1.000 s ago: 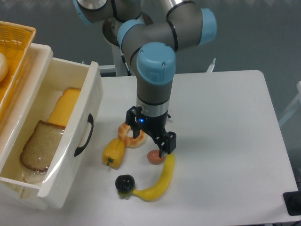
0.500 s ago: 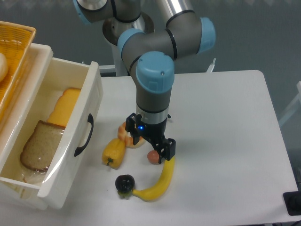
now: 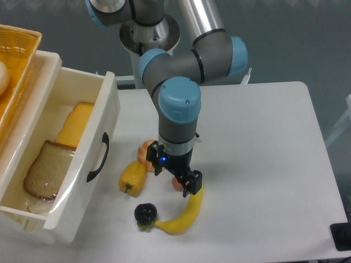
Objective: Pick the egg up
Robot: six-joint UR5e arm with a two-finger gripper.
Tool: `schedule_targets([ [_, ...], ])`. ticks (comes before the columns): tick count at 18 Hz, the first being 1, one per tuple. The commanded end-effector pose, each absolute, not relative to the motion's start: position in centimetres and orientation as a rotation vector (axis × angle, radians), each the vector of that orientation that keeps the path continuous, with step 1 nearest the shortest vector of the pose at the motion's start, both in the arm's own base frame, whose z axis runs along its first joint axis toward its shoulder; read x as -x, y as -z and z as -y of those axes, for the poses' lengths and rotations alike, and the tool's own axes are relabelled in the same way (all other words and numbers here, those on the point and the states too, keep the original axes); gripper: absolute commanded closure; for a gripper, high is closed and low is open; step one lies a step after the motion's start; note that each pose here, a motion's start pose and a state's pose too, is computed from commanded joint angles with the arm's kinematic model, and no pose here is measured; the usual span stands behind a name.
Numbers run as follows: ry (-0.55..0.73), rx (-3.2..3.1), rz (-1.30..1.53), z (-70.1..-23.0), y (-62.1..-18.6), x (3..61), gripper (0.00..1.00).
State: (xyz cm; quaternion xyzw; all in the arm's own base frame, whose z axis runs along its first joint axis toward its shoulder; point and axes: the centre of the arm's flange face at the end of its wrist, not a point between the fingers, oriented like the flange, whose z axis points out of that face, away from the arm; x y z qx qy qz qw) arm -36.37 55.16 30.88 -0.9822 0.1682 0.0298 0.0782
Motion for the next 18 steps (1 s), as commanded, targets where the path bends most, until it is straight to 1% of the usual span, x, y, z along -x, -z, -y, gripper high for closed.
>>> schedule_targets([
  [6, -0.065, 2.963, -0.530, -55.1, -29.1, 36.7, 0.00],
  [10, -0.080, 2.982, -0.799, -54.6, -27.1, 37.4, 0.00],
  [12, -0.050, 2.992, -0.836, -54.1, -25.8, 37.2, 0.00],
  [15, -0.023, 2.996, -0.847, -53.7, -25.0, 37.0, 0.00],
  [18, -0.005, 2.946, -1.043, -53.5, -23.9, 37.4, 0.00],
])
